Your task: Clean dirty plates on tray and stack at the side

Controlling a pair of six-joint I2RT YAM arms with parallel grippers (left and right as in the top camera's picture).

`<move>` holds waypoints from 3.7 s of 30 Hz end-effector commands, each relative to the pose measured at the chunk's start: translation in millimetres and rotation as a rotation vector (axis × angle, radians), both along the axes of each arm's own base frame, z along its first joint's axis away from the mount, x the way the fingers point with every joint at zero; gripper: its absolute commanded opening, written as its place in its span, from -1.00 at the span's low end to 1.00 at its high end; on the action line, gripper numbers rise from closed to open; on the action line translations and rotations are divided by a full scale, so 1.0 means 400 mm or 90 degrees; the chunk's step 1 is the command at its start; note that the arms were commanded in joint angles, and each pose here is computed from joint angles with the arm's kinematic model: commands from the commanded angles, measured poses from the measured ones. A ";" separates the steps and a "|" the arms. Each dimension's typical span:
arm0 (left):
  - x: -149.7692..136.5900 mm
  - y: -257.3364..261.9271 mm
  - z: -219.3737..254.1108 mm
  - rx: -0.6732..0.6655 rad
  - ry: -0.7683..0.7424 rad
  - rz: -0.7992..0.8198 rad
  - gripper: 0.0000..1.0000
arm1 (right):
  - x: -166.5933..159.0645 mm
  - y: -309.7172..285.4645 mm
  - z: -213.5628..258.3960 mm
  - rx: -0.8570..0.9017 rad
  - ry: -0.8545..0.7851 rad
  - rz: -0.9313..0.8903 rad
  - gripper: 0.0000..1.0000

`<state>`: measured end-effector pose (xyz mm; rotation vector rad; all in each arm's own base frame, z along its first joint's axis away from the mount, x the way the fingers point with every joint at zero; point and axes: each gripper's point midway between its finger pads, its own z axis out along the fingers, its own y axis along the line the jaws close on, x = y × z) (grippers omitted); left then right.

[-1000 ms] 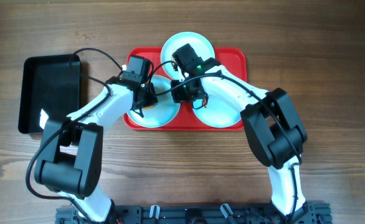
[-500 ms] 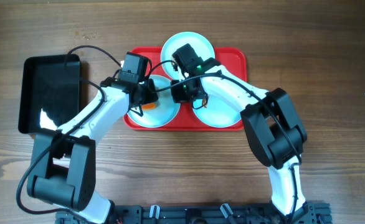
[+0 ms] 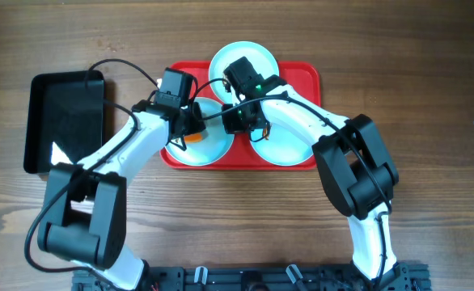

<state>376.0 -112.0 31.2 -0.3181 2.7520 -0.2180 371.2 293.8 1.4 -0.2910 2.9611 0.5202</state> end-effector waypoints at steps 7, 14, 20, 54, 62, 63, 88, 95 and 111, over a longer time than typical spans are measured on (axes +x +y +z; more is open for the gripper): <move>-0.016 0.007 -0.050 0.017 0.030 -0.001 -0.70 | -0.033 -0.015 -0.072 -0.029 0.042 0.002 -0.84; -0.040 -0.007 -0.092 -0.001 0.071 -0.011 -0.92 | -0.032 -0.015 -0.072 -0.029 0.042 0.002 -0.84; -0.053 -0.053 -0.091 -0.052 0.086 -0.037 -0.92 | -0.033 -0.015 -0.072 -0.029 0.043 0.002 -0.84; -0.058 0.181 -0.198 0.150 0.129 0.086 -0.92 | -0.048 -0.027 -0.075 -0.041 0.063 -0.009 -0.91; -0.064 0.152 -0.142 0.153 0.112 0.065 -0.92 | -0.050 -0.028 -0.076 -0.042 0.068 -0.015 -0.91; -0.060 0.152 -0.127 0.159 0.101 0.065 -0.92 | -0.050 -0.028 -0.076 -0.042 0.068 -0.015 -0.91; -0.113 -0.056 -0.124 -0.023 0.145 -0.032 -0.92 | -0.058 -0.024 -0.074 -0.034 0.077 -0.012 -0.92; -0.157 0.113 -0.135 0.200 0.179 0.022 -0.92 | -0.059 -0.025 -0.074 -0.035 0.078 -0.012 -0.91; -0.033 0.180 0.014 0.258 0.050 0.140 -0.92 | -0.017 -0.030 -0.021 -0.048 0.024 -0.017 -0.91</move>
